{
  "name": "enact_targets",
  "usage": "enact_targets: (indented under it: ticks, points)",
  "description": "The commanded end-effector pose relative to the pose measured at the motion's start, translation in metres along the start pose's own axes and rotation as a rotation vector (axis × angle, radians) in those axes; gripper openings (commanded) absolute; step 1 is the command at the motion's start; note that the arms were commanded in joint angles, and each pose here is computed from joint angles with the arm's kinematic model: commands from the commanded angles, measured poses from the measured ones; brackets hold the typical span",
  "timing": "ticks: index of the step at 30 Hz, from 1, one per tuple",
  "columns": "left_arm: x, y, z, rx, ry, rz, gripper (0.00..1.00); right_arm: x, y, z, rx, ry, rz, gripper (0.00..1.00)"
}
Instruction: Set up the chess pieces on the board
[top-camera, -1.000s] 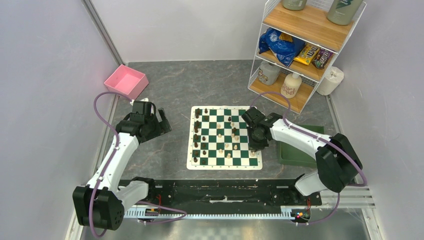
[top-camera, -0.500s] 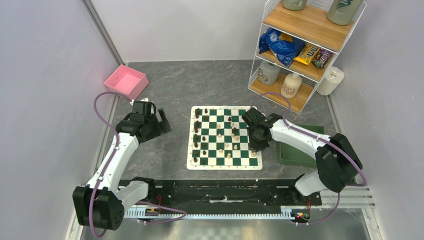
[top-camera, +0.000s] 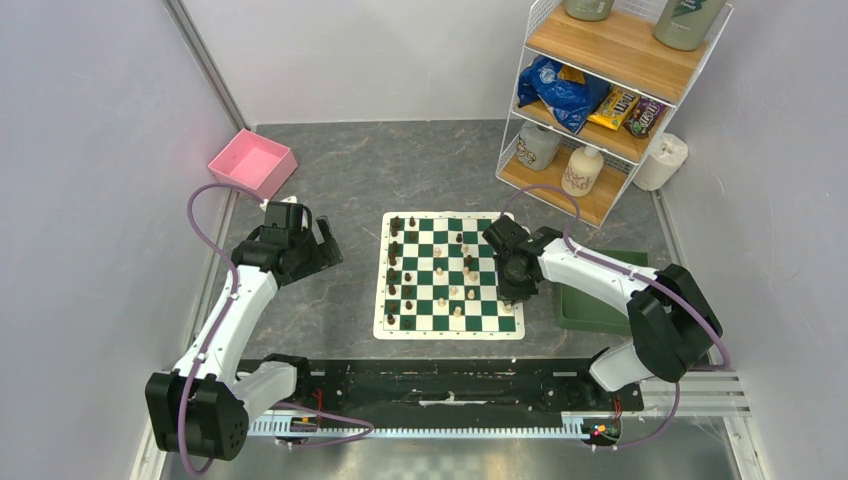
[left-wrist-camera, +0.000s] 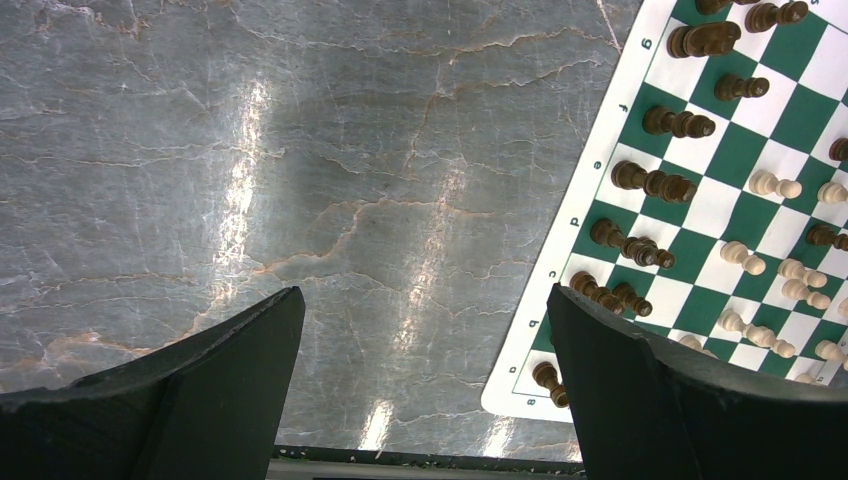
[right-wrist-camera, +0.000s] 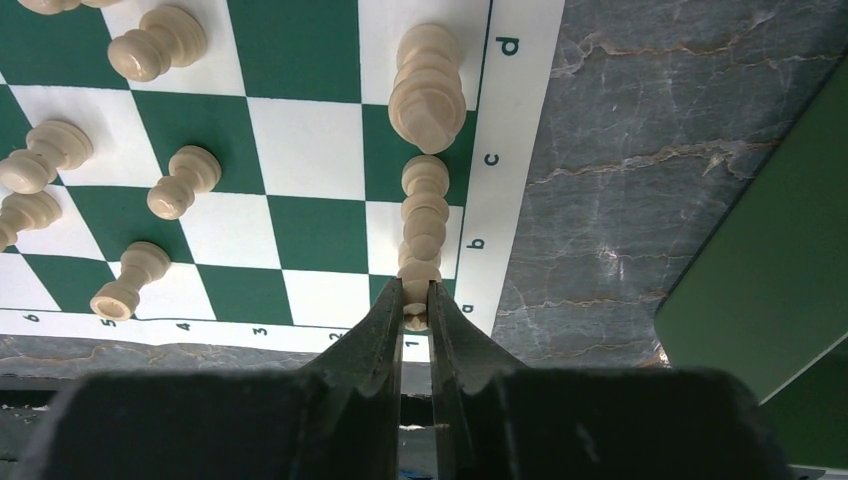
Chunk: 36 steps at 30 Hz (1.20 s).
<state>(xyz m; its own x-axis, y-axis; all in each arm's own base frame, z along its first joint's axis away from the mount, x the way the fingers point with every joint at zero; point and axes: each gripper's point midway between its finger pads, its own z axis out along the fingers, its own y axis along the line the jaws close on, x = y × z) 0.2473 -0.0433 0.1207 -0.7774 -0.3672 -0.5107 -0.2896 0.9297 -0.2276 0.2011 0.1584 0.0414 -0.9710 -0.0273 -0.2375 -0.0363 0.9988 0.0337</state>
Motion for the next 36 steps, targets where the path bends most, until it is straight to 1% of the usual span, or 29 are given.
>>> enact_targets:
  ticks: [1, 8, 13, 19, 25, 31, 36]
  points:
    - [-0.013, -0.008, -0.007, 0.034, -0.032, 0.014, 0.99, -0.001, -0.001, 0.000, 0.005, -0.015, 0.009, 0.20]
    - [-0.013, -0.009, -0.007, 0.038, -0.030, 0.014, 0.98, -0.012, 0.003, -0.023, -0.029, -0.068, 0.018, 0.37]
    - [-0.013, -0.009, -0.007, 0.038, -0.031, 0.014, 0.98, -0.026, 0.013, -0.048, -0.087, -0.120, 0.022, 0.44]
    - [-0.013, -0.008, -0.007, 0.032, -0.031, 0.015, 0.98, -0.047, 0.028, -0.068, -0.141, -0.176, 0.007, 0.45]
    - [-0.013, -0.007, -0.008, 0.030, -0.033, 0.014, 0.98, -0.058, 0.052, -0.069, -0.193, -0.181, -0.018, 0.45]
    - [-0.013, -0.007, -0.007, 0.028, -0.030, 0.015, 0.98, -0.051, 0.083, -0.060, -0.252, -0.132, -0.077, 0.46]
    - [-0.013, -0.006, -0.007, 0.026, -0.031, 0.015, 0.98, -0.025, 0.105, -0.042, -0.269, -0.031, -0.153, 0.46]
